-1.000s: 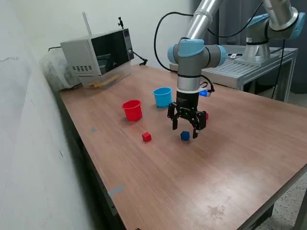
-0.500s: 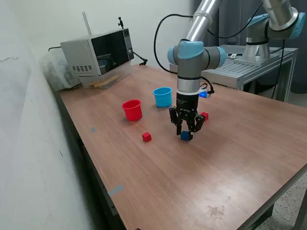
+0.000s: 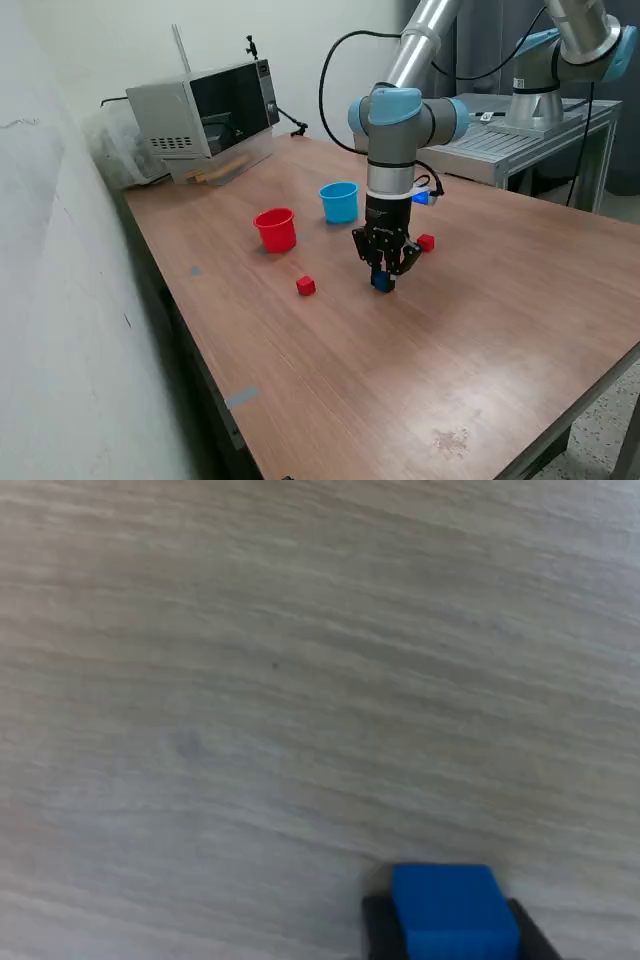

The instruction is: Place red objects in the red bin, and blue objects in the blue bin.

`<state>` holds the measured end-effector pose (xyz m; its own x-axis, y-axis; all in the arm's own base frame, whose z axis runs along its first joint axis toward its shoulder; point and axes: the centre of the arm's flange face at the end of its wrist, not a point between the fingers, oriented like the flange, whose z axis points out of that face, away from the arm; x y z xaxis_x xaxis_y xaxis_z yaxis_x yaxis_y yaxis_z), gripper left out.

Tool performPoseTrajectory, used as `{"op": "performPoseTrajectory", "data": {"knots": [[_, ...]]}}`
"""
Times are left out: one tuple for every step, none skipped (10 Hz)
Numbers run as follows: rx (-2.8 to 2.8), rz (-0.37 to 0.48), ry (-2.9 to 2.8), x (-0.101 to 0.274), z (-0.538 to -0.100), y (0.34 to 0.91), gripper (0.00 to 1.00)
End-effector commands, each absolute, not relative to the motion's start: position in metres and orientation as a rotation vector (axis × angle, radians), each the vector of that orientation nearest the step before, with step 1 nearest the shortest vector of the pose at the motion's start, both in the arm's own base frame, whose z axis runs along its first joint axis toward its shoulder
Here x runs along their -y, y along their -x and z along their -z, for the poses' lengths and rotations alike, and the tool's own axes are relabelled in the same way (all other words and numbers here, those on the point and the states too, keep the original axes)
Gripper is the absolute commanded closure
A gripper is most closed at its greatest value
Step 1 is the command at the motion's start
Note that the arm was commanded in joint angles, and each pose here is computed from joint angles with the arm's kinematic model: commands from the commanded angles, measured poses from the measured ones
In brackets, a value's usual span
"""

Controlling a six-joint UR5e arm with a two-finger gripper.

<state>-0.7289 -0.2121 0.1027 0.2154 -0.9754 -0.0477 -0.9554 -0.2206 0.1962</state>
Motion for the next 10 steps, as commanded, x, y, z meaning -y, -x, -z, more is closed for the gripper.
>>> {"op": "performPoseTrajectory", "data": {"knots": [[1.866,0.277,-2.334,0.207,-0.156,0.723,1.00],[1.855,0.297,-2.323,0.206,-0.189,0.712,1.00],[1.848,0.311,-2.314,0.204,-0.222,0.695,1.00],[1.834,0.331,-2.311,0.195,-0.253,0.675,1.00],[1.820,0.353,-2.307,0.187,-0.282,0.657,1.00],[1.846,0.354,-2.293,0.169,-0.298,0.642,1.00],[1.914,0.354,-2.252,0.135,-0.308,0.634,1.00],[2.032,0.326,-2.194,0.081,-0.306,0.626,1.00],[2.114,0.309,-2.147,0.040,-0.298,0.624,1.00],[2.153,0.299,-2.134,0.005,-0.291,0.620,1.00]]}}
